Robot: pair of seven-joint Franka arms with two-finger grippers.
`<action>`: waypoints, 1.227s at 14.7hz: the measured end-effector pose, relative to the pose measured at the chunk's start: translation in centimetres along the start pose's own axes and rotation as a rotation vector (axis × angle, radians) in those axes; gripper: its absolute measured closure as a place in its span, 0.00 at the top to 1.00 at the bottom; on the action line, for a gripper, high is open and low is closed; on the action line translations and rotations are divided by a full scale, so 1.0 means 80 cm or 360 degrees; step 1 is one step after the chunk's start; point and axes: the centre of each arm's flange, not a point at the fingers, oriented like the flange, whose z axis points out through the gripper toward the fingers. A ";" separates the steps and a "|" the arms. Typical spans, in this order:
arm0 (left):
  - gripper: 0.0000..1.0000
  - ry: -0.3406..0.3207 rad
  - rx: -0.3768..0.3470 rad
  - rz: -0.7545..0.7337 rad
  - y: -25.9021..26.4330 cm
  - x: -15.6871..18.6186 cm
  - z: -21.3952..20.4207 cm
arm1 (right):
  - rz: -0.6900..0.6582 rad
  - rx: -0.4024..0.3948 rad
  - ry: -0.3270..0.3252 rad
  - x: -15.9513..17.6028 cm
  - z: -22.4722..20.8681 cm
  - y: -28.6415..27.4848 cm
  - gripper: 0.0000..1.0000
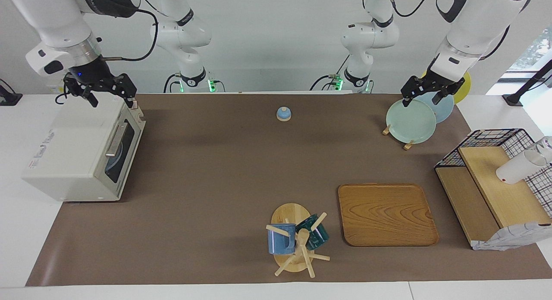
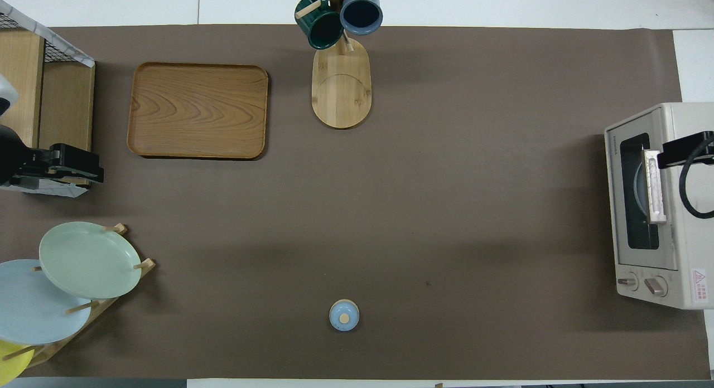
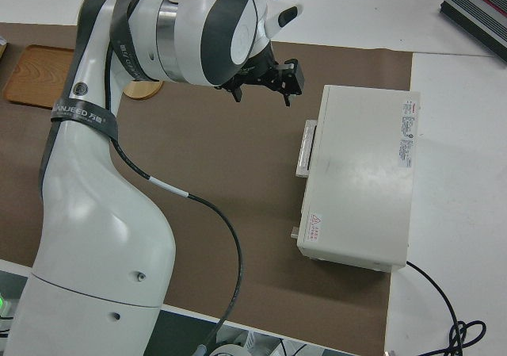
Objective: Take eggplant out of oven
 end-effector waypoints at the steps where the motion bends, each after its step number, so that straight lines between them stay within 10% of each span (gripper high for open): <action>1: 1.00 0.0000 0.0000 0.0000 0.000 0.000 0.000 | 0.0001 0.0000 0.0000 0.000 0.000 0.000 1.00; 8: 1.00 0.0000 0.0000 0.0000 0.000 0.000 0.000 | -0.0014 0.0000 0.0000 0.001 0.000 -0.006 1.00; 18: 1.00 0.0000 0.0000 0.0000 0.000 0.000 0.000 | 0.0034 -0.0005 0.0057 -0.010 0.105 0.019 0.01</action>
